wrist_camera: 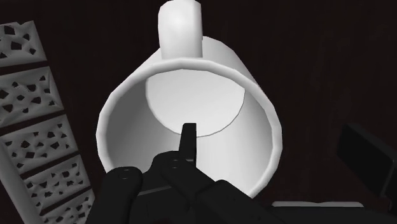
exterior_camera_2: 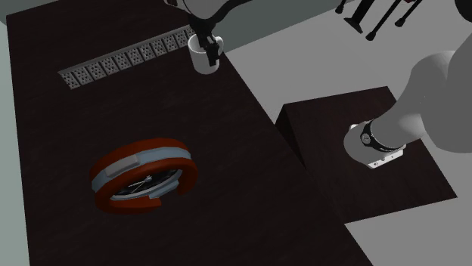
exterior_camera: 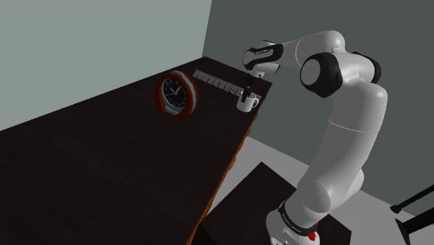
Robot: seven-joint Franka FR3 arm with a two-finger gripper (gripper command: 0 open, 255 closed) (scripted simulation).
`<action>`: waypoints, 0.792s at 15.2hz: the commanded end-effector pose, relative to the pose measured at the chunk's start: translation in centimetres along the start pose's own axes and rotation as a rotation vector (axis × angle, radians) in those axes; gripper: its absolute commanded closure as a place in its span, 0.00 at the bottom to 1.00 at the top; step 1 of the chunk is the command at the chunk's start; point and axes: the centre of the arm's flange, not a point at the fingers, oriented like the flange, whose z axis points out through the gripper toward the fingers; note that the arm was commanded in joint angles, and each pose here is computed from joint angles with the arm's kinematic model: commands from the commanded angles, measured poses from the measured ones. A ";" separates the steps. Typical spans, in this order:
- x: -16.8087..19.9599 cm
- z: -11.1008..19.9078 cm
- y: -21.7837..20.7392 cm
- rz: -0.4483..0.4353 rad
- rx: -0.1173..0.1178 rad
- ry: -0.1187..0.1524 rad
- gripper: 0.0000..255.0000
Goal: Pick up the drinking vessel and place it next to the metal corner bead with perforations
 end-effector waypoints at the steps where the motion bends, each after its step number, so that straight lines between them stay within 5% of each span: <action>1: 0.0 -1.3 0.0 0.000 0.000 0.000 0.00; 4: 0.0 -5.0 0.0 0.000 0.000 0.000 0.00; 12: 0.0 -5.0 0.0 0.000 0.000 0.000 0.00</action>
